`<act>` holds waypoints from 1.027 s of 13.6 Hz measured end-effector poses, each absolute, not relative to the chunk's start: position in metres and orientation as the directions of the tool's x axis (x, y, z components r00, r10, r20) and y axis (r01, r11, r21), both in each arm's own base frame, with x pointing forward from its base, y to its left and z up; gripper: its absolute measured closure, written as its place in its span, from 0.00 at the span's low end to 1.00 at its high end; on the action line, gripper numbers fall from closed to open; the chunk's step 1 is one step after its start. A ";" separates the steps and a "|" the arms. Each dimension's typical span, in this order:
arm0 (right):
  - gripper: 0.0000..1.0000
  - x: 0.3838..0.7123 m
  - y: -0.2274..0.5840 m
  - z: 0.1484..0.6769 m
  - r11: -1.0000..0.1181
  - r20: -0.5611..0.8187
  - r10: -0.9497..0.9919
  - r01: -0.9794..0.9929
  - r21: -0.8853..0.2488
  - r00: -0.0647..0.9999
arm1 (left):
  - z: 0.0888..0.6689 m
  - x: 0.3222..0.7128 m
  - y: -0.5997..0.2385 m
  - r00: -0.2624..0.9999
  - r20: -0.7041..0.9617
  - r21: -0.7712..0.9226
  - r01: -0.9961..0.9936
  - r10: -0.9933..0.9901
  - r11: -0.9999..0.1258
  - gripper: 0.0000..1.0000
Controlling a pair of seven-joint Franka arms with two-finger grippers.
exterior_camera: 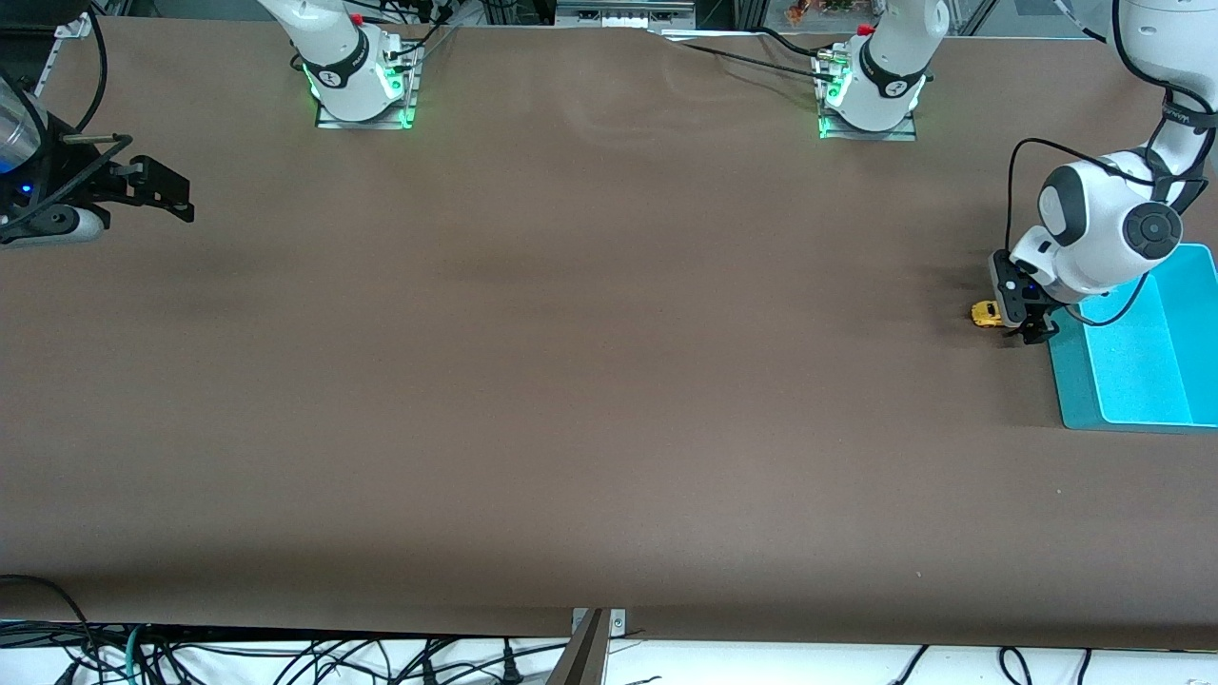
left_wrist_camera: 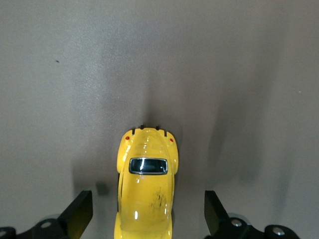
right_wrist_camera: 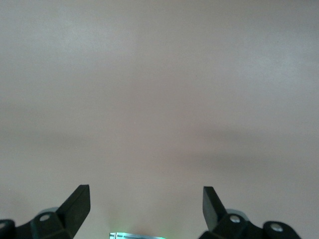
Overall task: Wind and store yellow beetle car
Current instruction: 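Close the left gripper on the yellow car, then lift the car with the left gripper and lower it into the bin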
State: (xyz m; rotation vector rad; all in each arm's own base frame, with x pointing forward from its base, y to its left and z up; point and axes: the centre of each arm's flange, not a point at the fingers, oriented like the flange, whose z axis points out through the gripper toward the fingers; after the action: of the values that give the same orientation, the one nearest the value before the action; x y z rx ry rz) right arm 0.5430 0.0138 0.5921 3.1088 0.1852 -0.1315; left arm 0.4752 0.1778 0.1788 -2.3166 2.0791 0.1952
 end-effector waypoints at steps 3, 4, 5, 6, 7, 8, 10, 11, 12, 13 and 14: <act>0.00 0.543 0.012 0.592 -0.993 -0.086 0.115 0.117 0.019 0.990 | 0.174 0.475 0.177 0.092 -0.107 0.066 -0.993 -0.990 -0.100 0.29; 0.00 0.543 0.012 0.592 -0.993 -0.086 0.114 0.116 0.019 0.990 | 0.174 0.476 0.177 0.091 -0.108 0.064 -0.993 -0.990 -0.098 0.38; 0.00 0.543 0.012 0.592 -0.993 -0.087 0.113 0.116 0.019 0.990 | 0.176 0.478 0.177 0.088 -0.109 0.059 -0.994 -0.990 -0.095 0.50; 0.00 0.543 0.011 0.592 -0.993 -0.087 0.112 0.115 0.019 0.990 | 0.181 0.480 0.175 0.084 -0.109 0.054 -0.994 -0.990 -0.091 0.53; 0.00 0.543 0.010 0.592 -0.993 -0.088 0.111 0.113 0.019 0.990 | 0.186 0.484 0.171 0.075 -0.106 0.059 -0.995 -0.992 -0.082 0.53; 0.00 0.543 0.010 0.592 -0.994 -0.088 0.110 0.112 0.019 0.990 | 0.192 0.488 0.162 0.060 -0.100 0.072 -0.995 -0.993 -0.067 0.53; 0.00 0.543 0.009 0.591 -0.994 -0.089 0.109 0.111 0.019 0.990 | 0.213 0.499 0.143 0.028 -0.090 0.115 -0.993 -0.996 -0.038 0.53; 0.00 0.543 0.009 0.591 -0.994 -0.089 0.109 0.111 0.019 0.990 | 0.227 0.505 0.136 0.019 -0.087 0.136 -0.990 -0.996 -0.031 0.53; 0.00 0.543 0.009 0.591 -0.994 -0.089 0.109 0.111 0.019 0.990 | 0.245 0.511 0.133 0.018 -0.086 0.157 -0.987 -0.996 -0.032 0.53; 0.00 0.543 0.009 0.591 -0.994 -0.089 0.109 0.111 0.019 0.990 | 0.264 0.518 0.134 0.028 -0.083 0.180 -0.983 -0.996 -0.043 0.53; 0.00 0.543 0.009 0.591 -0.994 -0.090 0.109 0.111 0.019 0.990 | 0.286 0.527 0.137 0.045 -0.079 0.202 -0.977 -0.996 -0.060 0.53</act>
State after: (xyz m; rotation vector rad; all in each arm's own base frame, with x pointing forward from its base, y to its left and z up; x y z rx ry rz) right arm 0.5430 0.0090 0.5914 3.1101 0.1713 -0.1381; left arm 0.5266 0.1371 0.2860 -2.3362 2.2144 0.3198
